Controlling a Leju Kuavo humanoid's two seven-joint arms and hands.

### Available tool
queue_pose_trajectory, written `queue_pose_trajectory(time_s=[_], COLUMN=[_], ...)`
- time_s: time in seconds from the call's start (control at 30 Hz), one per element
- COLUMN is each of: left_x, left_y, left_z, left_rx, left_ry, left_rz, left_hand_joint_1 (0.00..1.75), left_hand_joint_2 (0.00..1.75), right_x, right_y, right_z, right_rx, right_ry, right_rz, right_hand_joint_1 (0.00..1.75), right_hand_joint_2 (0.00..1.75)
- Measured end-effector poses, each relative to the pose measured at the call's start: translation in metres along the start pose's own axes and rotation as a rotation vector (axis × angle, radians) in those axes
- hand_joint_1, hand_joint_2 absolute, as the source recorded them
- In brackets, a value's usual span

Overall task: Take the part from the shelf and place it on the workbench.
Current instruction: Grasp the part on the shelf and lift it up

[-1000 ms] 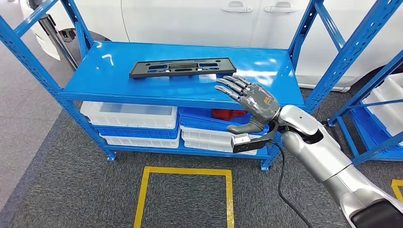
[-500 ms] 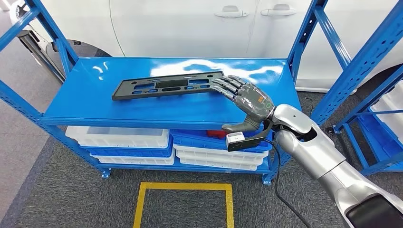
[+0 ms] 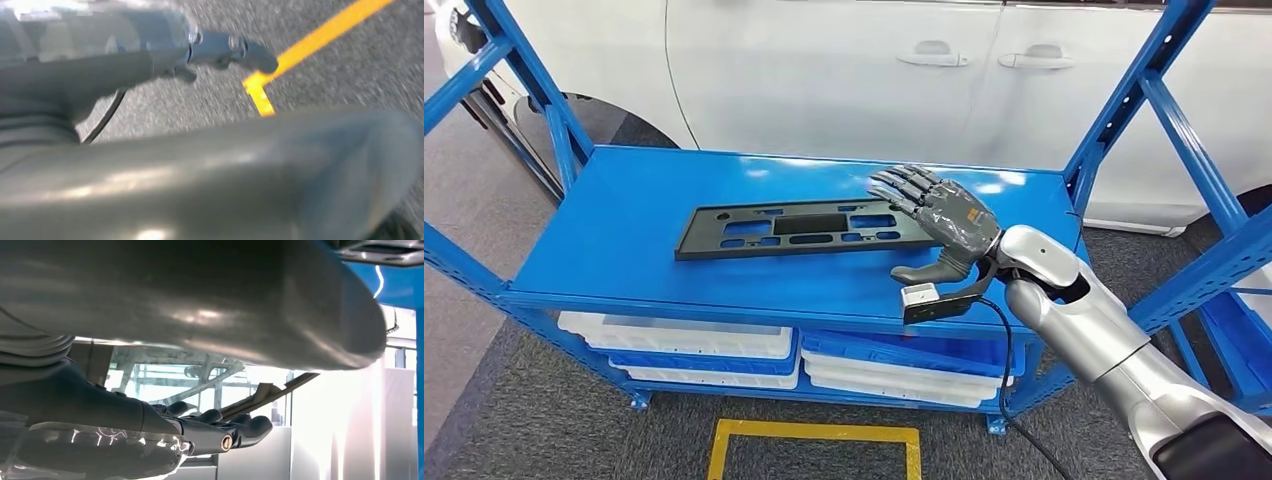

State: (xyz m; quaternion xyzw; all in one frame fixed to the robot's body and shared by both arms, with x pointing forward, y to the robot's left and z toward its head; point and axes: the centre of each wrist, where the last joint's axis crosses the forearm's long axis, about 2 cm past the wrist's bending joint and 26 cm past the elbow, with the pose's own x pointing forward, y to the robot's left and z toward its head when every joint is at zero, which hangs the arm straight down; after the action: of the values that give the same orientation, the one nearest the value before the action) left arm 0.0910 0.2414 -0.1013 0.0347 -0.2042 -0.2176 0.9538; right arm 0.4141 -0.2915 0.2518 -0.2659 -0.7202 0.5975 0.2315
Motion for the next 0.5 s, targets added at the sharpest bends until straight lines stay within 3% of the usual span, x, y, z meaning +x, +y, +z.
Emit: queue_pose_trajectory(time_s=[0.27, 0.4, 0.5], left_x=[0.005, 0.006, 0.006], left_y=[-0.001, 0.000, -0.001], left_z=[-0.001, -0.001, -0.001], left_rx=[0.000, -0.001, -0.006], left_ry=[-0.015, -0.024, -0.025], left_rz=[-0.003, -0.006, -0.012], left_hand_joint_1=[0.00, 0.00, 0.00], left_hand_joint_2=[0.00, 0.00, 0.00], right_x=[0.008, 0.023, 0.040], right_y=[0.016, 0.032, 0.054], right_z=[-0.002, -0.011, -0.011], right_rx=[0.003, -0.010, -0.004], right_ry=[-0.020, -0.018, -0.009], right_rz=[-0.041, -0.073, -0.098], right_hand_joint_1=[0.00, 0.00, 0.00], right_hand_joint_2=[0.00, 1.75, 1.75])
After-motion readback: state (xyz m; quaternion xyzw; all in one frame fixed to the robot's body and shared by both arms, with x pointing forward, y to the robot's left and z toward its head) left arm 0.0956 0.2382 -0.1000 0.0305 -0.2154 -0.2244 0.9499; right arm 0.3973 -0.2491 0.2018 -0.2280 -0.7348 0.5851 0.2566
